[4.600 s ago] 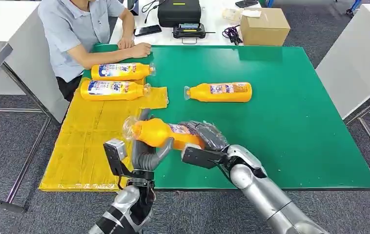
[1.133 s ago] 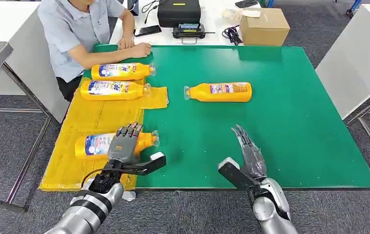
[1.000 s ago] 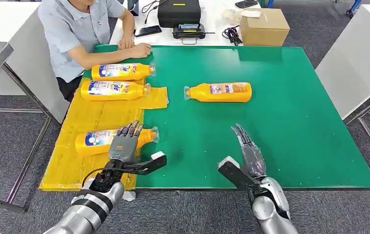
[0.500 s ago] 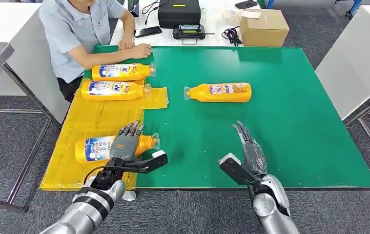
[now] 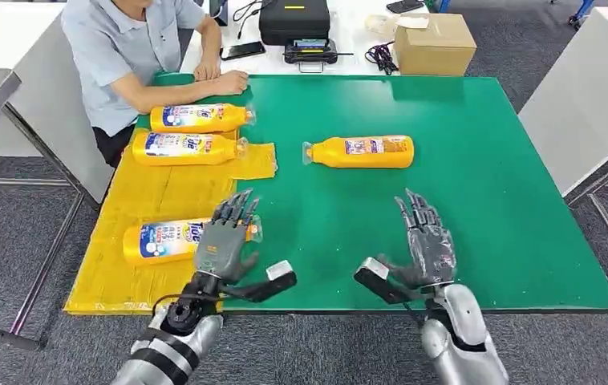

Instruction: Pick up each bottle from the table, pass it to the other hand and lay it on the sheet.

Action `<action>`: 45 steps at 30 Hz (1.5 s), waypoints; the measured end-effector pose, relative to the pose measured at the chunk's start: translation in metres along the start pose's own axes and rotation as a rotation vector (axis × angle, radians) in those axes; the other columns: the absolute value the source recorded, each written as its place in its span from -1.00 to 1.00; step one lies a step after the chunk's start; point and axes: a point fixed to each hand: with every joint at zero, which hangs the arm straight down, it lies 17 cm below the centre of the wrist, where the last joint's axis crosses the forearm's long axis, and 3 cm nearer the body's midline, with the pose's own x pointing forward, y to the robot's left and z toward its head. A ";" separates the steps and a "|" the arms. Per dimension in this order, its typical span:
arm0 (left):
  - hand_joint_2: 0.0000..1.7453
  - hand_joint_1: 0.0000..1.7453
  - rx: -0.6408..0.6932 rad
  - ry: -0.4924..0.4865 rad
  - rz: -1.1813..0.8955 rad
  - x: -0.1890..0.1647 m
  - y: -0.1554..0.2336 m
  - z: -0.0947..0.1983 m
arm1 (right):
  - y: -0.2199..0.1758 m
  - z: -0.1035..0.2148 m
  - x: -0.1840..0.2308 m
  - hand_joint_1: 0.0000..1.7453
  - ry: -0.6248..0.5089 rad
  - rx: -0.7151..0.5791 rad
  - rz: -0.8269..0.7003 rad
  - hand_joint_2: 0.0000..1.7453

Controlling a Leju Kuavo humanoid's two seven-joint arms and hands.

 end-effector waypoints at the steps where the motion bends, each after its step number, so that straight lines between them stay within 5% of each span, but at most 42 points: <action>1: 1.00 -1.00 0.014 -0.035 0.025 0.015 0.005 0.002 | 0.001 -0.002 -0.011 -1.00 0.003 0.021 0.021 1.00; 9: 1.00 -1.00 0.104 -0.156 0.287 0.085 0.038 0.018 | 0.005 -0.015 -0.061 -1.00 0.020 0.115 0.130 1.00; 24: 1.00 -1.00 0.216 -0.204 0.495 0.109 0.081 0.024 | 0.019 -0.015 -0.080 -1.00 0.028 0.203 0.187 1.00; 45: 1.00 -1.00 0.218 -0.227 0.510 0.118 0.082 0.024 | 0.061 -0.021 -0.044 -1.00 -0.036 0.299 0.137 1.00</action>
